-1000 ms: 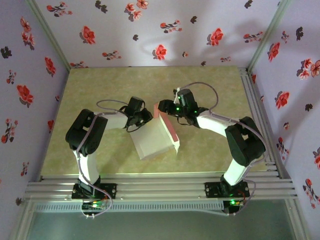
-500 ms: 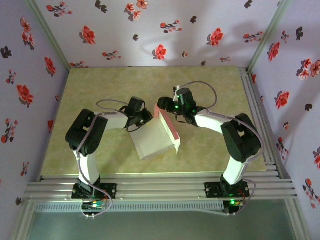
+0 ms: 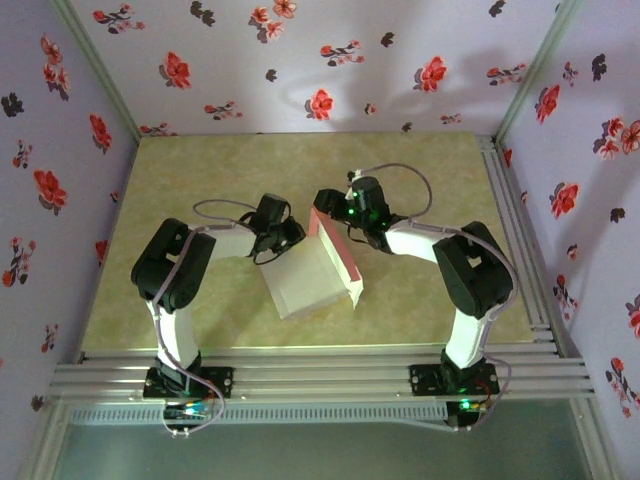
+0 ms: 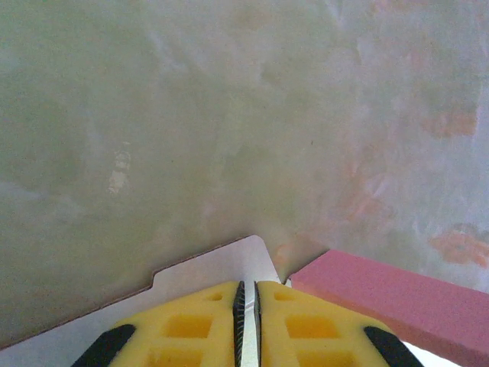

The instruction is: Fold the paper box

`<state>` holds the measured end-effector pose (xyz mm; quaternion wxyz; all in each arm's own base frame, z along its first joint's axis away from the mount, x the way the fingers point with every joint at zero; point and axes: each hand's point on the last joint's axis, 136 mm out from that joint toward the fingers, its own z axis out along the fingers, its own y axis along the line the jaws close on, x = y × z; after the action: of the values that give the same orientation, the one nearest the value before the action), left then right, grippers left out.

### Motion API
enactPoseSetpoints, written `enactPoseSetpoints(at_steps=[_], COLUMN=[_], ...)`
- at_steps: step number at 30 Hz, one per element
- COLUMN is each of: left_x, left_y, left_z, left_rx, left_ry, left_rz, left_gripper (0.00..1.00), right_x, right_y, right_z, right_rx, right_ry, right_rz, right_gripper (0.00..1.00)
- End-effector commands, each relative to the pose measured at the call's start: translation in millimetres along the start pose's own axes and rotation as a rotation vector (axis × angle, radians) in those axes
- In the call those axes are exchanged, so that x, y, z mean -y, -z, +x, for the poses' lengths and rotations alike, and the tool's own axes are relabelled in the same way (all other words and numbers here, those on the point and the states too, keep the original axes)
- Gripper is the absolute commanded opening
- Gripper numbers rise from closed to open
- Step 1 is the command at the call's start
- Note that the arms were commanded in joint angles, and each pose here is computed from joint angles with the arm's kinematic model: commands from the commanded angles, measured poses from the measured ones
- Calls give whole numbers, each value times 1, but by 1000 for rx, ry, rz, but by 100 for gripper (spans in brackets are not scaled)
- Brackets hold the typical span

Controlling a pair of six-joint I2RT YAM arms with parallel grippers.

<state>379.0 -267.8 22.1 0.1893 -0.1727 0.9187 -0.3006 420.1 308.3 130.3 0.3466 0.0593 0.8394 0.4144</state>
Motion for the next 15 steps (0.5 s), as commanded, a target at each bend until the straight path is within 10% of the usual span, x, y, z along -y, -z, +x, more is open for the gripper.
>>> enactPoseSetpoints(at_steps=[1,15], left_x=[-45,-34], left_y=[-8,-7], left_z=[26,21], left_rx=[-60,-42], left_ry=[7,17], left_rz=[-151,-114], left_gripper=[15,15], right_x=[-4,-9], right_y=[-6,-8], right_z=[-9,16], right_rx=[47,46], right_ry=[-2,20], right_rz=[-4,17], right_gripper=[53,47])
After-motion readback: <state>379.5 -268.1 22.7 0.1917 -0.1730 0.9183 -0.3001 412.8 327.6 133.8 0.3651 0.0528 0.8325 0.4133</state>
